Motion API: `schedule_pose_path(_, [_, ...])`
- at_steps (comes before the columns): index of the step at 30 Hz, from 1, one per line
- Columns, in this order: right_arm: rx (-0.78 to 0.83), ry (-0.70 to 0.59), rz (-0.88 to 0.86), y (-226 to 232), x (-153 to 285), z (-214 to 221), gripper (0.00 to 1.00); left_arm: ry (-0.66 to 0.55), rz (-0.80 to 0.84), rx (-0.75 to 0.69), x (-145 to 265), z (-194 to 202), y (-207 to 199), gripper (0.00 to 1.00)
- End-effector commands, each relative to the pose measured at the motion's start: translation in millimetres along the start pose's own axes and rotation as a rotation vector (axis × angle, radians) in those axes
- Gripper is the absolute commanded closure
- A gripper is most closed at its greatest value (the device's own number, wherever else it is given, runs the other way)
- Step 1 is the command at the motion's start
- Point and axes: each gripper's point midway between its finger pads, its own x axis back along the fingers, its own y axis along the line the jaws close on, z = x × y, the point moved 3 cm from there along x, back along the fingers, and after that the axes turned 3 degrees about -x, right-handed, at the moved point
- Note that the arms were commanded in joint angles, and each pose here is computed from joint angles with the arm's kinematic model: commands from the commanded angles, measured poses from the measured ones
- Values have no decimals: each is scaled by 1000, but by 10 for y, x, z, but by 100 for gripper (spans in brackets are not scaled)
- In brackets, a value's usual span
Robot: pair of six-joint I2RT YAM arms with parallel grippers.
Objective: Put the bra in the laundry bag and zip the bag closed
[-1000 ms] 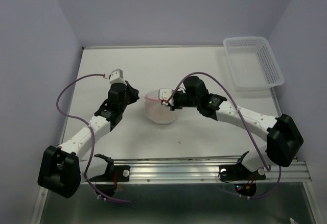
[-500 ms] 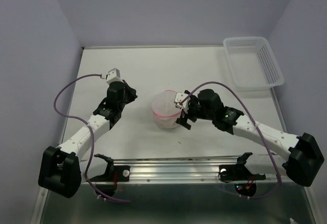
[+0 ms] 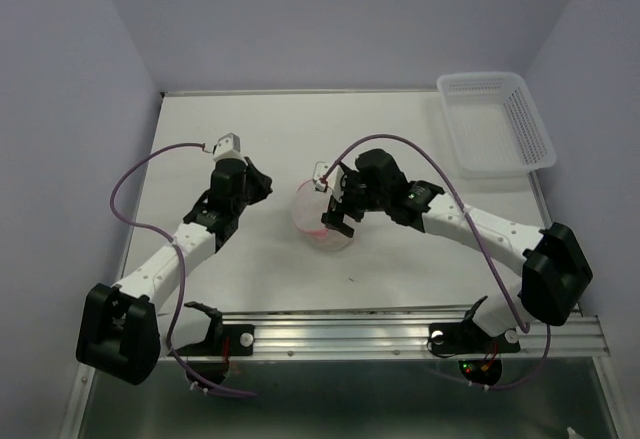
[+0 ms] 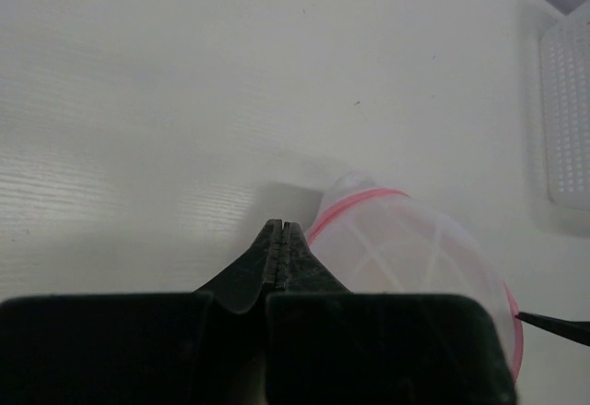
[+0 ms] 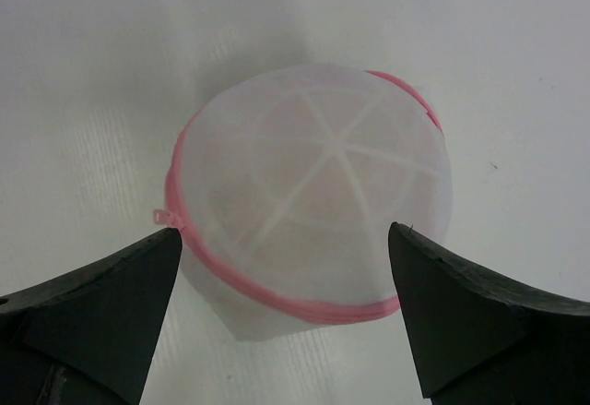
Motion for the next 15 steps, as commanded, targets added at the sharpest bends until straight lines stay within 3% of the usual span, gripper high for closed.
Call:
schedule_pose_path(1, [192,25,7,-200,22,-211,2,-24,72,-25,140,-93,-105,100])
schedule_pose_path(6, [307,132,-121,-53,103,19,3,39,146,-33,255,104,-119,100])
schedule_pose_path(11, [401,281,-111,-123,178,316,2,59,160,-21,352,251,-48,100])
schedule_pose_path(15, [450,277,-191,-82,136,273,4,72,179,-26,377,295,-58,100])
